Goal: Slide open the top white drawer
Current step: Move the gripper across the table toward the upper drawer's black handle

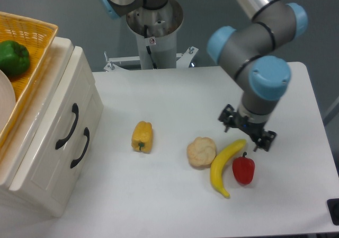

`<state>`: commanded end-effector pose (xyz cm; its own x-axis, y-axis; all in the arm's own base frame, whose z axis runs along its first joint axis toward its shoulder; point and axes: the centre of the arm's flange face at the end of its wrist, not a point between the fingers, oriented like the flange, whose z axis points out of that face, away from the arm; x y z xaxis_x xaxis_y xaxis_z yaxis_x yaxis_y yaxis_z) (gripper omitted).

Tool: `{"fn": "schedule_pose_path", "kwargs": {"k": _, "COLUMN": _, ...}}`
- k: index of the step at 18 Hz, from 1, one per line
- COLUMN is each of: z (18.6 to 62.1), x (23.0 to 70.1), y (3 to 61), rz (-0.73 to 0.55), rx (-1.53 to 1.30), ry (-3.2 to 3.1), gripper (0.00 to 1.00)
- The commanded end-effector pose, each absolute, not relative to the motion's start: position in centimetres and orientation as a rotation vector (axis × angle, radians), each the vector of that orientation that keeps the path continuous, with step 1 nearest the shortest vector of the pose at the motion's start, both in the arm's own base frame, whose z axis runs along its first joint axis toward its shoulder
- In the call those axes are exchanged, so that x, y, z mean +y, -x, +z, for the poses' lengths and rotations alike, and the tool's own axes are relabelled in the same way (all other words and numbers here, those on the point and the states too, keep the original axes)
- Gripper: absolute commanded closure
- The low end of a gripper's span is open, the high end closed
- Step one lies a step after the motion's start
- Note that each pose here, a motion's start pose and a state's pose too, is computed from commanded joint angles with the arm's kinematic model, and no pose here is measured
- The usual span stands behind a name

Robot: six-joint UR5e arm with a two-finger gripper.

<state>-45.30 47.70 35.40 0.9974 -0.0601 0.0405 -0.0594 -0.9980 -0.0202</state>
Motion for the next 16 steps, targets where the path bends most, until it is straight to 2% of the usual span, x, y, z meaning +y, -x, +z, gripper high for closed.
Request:
{"fn": "schedule_pose_path", "kwargs": {"k": 8, "z": 39.1, "x": 52.7, "y": 36.8, "rz": -0.320, "rx": -0.065, "ry": 3.010, "gripper": 0.00}}
{"fn": "schedule_pose_path", "kwargs": {"k": 13, "z": 39.9, "x": 56.9, "y": 29.8, "rz": -0.388, "rx": -0.130, "ry": 2.994, "gripper": 0.00}}
{"fn": "schedule_pose_path", "kwargs": {"k": 16, "z": 40.0, "x": 58.1, "y": 27.7, "rz": -0.442, "rx": -0.225, "ry": 2.978, "gripper": 0.00}}
